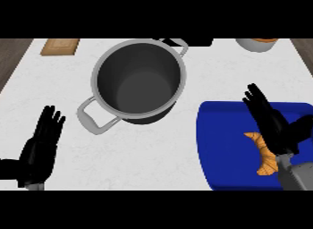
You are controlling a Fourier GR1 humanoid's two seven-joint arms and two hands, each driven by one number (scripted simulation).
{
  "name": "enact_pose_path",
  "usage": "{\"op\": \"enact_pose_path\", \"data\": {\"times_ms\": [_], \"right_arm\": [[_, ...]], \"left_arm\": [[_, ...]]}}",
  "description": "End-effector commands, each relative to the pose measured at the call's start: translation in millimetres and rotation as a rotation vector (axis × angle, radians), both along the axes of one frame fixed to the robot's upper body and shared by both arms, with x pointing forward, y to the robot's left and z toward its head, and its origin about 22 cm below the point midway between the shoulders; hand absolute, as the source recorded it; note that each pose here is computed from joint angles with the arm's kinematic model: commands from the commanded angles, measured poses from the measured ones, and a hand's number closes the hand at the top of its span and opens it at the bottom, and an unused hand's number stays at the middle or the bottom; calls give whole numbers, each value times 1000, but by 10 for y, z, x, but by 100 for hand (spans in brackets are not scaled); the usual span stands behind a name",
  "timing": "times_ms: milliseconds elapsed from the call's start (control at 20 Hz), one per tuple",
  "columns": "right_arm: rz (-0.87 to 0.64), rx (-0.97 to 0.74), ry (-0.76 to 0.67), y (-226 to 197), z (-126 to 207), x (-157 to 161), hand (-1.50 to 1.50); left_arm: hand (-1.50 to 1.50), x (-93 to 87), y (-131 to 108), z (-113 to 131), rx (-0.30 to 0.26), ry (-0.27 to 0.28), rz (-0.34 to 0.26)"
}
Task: Pick the croissant from the tray and place it in the pot
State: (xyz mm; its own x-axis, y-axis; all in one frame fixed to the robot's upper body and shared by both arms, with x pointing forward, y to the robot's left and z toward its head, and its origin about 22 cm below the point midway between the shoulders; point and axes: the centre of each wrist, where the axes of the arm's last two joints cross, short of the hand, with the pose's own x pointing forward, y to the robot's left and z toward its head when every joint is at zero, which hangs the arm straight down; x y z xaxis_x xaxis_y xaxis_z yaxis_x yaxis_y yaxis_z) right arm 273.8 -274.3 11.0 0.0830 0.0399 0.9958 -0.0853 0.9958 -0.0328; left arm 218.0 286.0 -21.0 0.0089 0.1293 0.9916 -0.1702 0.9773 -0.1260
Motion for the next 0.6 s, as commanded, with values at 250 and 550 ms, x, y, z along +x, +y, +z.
{"op": "enact_pose_path", "data": {"times_ms": [250,550], "right_arm": [[-130,-251,-175,-322,244,37,150],[-603,-632,-430,-395,-141,-229,-150]], "left_arm": [[0,120,885,354,576,209,151],[0,49,760,210,502,395,135]]}}
